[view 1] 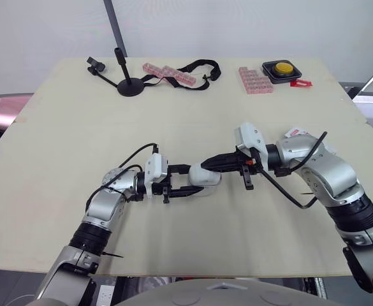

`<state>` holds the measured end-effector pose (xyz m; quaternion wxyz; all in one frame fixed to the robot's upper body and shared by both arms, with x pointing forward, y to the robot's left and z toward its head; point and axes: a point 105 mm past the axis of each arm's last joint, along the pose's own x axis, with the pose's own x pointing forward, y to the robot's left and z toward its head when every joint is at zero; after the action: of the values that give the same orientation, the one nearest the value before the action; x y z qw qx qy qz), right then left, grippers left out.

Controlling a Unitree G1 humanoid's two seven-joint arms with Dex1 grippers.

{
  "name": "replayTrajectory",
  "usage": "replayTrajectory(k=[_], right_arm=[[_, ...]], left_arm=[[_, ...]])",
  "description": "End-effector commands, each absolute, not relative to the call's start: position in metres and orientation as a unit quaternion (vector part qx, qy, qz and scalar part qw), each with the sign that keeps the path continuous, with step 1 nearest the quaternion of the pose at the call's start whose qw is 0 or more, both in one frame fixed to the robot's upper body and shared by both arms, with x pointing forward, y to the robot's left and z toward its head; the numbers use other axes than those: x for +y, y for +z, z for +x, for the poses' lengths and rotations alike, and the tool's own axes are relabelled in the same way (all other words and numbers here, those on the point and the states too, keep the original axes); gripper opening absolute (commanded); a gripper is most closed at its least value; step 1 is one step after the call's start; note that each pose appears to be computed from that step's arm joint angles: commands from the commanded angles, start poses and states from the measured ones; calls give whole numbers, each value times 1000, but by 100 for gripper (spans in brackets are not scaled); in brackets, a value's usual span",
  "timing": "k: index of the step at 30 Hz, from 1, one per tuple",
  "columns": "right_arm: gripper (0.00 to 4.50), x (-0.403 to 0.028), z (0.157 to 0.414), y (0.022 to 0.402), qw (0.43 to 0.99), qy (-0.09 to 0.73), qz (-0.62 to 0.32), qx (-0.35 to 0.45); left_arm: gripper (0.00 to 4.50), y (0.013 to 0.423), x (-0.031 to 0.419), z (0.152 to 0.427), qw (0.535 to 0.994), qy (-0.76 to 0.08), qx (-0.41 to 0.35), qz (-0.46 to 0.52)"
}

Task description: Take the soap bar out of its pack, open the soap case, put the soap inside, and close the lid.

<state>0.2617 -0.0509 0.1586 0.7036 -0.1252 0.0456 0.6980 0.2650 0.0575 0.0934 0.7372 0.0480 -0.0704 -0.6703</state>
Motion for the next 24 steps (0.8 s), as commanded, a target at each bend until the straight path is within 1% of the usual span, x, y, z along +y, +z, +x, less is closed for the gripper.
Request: replayTrajectory(k=[1, 5, 10, 14, 19, 24], right_arm=[[2, -56, 263, 125, 707, 684, -135, 117], [2, -59, 267, 128, 714, 678, -131, 113], [2, -72, 277, 152, 736, 666, -96, 78], [2, -100, 282, 175, 752, 654, -78, 31], [2, -115, 272, 179, 754, 651, -86, -11], [2, -130, 266, 166, 765, 637, -89, -26]], left_arm=[[191, 103, 58, 267, 738, -666, -91, 58], [191, 103, 58, 268, 738, -666, -92, 58], [191, 103, 59, 267, 739, -665, -91, 60], [191, 103, 61, 268, 740, -664, -89, 61], [191, 105, 61, 271, 745, -659, -90, 53], [191, 105, 61, 269, 745, -659, -89, 50]])
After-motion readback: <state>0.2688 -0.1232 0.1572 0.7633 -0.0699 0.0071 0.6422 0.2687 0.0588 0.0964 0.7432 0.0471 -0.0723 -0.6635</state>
